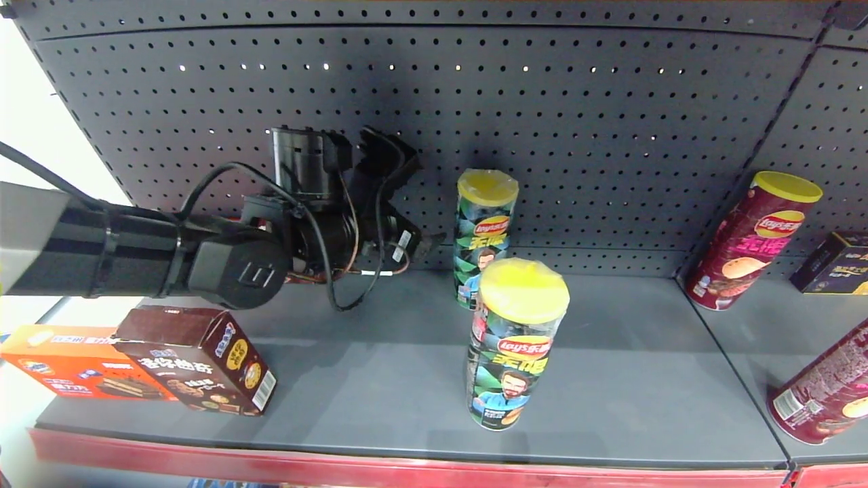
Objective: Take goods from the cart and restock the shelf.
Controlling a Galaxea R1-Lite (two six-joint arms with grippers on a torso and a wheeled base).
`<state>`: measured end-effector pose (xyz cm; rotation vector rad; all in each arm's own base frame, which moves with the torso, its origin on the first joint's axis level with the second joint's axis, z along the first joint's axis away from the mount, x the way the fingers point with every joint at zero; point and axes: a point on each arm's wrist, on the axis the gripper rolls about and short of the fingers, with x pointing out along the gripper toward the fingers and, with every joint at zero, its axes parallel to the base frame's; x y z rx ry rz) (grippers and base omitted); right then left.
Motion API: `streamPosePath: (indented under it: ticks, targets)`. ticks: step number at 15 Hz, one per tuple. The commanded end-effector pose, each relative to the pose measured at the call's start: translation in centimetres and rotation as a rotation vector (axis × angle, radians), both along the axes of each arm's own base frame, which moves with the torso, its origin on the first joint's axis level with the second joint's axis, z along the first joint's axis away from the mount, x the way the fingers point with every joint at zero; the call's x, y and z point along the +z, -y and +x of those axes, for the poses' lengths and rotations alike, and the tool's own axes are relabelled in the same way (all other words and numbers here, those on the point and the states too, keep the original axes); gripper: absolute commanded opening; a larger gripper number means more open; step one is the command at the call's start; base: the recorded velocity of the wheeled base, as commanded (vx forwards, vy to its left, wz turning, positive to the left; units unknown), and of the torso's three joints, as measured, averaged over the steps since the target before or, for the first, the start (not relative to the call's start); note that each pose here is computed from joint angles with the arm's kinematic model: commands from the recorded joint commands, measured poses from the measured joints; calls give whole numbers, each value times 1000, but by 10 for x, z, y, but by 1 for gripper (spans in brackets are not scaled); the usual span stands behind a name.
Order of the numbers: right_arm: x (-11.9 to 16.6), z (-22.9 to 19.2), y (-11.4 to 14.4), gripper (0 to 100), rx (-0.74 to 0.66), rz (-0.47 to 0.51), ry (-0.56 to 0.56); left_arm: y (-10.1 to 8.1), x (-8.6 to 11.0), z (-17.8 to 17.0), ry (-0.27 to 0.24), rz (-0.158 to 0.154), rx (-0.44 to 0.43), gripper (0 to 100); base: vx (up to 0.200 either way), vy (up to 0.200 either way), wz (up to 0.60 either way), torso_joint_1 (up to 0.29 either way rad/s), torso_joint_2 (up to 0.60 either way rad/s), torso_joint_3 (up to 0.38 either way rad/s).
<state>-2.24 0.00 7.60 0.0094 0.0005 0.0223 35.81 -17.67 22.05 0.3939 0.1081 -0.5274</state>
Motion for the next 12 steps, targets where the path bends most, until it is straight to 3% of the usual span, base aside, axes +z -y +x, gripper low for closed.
streamPosePath:
  ticks: [1, 2, 3, 4, 6, 7, 10, 11, 12]
  targets:
    - [0, 0, 0, 100, 1, 0, -1, -22, 37, -24, 79, -47, 39, 100, 0, 0, 0, 0, 0, 0]
    - [0, 0, 0, 100, 1, 0, -1, -26, 50, -39, 108, -83, 40, 100, 0, 0, 0, 0, 0, 0]
    - [0, 0, 0, 100, 1, 0, -1, -28, 54, -44, 117, -100, 44, 100, 0, 0, 0, 0, 0, 0]
    - [0, 0, 0, 100, 1, 0, -1, -32, 61, -70, 155, -170, 63, 100, 0, 0, 0, 0, 0, 0]
    - [0, 0, 0, 100, 1, 0, -1, -47, 62, -103, 205, -234, 114, 100, 0, 0, 0, 0, 0, 0]
    - [0, 0, 0, 100, 1, 0, -1, -53, 62, -116, 222, -255, 116, 100, 0, 0, 0, 0, 0, 0]
    - [0, 0, 0, 100, 1, 0, -1, -87, 70, -199, 317, -331, 64, 100, 0, 0, 0, 0, 0, 0]
    - [0, 0, 0, 100, 1, 0, -1, -90, 71, -205, 326, -337, 62, 100, 0, 0, 0, 0, 0, 0]
    - [0, 0, 0, 100, 1, 0, -1, -121, 67, -251, 375, -352, 86, 100, 0, 0, 0, 0, 0, 0]
